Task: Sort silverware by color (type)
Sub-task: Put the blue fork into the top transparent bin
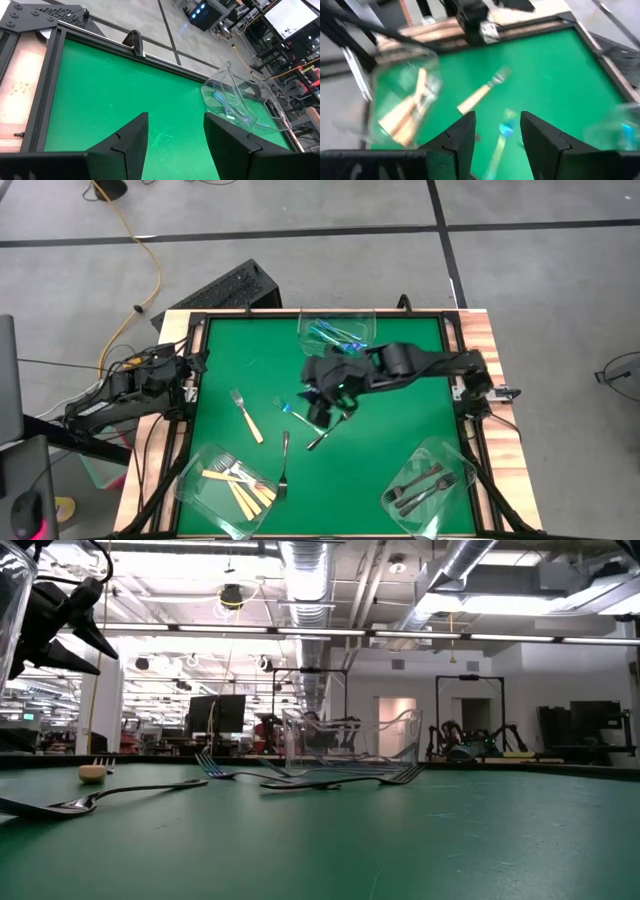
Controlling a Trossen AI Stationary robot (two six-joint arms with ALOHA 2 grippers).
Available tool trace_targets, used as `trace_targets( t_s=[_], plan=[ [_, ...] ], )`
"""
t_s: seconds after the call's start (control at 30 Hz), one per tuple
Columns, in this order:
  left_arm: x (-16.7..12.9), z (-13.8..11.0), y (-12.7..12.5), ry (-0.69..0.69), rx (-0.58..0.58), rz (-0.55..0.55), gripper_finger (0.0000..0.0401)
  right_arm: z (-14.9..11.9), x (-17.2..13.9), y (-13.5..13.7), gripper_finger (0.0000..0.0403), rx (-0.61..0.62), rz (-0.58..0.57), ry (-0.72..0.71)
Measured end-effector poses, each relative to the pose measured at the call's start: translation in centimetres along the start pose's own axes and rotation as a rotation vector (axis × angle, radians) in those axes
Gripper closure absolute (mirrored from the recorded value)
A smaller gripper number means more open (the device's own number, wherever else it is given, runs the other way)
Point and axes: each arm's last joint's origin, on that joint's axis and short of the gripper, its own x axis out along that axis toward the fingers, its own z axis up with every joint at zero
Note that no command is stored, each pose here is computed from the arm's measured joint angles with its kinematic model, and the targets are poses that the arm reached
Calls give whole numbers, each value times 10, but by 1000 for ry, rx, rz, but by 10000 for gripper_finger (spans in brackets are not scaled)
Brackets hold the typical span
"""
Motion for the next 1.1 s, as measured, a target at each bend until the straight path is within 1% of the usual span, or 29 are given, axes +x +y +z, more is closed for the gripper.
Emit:
trace_targets(
  t_s=[0.07, 0.17, 0.3, 0.4, 0.47, 0.63, 0.77, 0.83, 0.87, 0.93, 0.97, 1.03, 1.1],
  plan=[
    [0, 0, 0, 0, 0, 0, 225, -4, -12, -7, 230, -38, -22, 50],
    [0, 0, 0, -1, -1, 0, 225, -9, -19, -14, 230, -78, -46, 115],
    [0, 0, 0, -1, -2, 0, 225, -19, -20, -24, 230, -139, -90, 240],
    [0, 0, 0, 0, -3, 0, 225, -25, -12, -29, 230, -201, -111, 311],
    [0, 0, 0, 3, -3, -2, 225, -30, -3, -34, 230, -220, -126, 354],
    [0, 0, 0, 12, -4, -6, 225, -35, 28, -57, 230, -199, -175, 402],
    [0, 0, 0, -5, -9, 3, 225, -35, 59, -76, 230, -259, -176, 378],
    [0, 0, 0, -7, -16, 3, 225, -35, 80, -84, 230, -291, -150, 378],
    [0, 0, 0, -4, -25, 2, 225, -31, 89, -89, 230, -299, -126, 339],
    [0, 0, 0, 13, -38, -7, 225, -28, 99, -99, 230, -311, -83, 310],
    [0, -1, 0, 20, -40, -12, 225, -29, 108, -104, 230, -320, -78, 309],
    [0, -1, -1, 24, -43, -15, 225, -24, 122, -112, 230, -337, -48, 250],
    [0, -1, -1, 22, -44, -14, 225, -28, 134, -120, 230, -377, -22, 269]
  ],
)
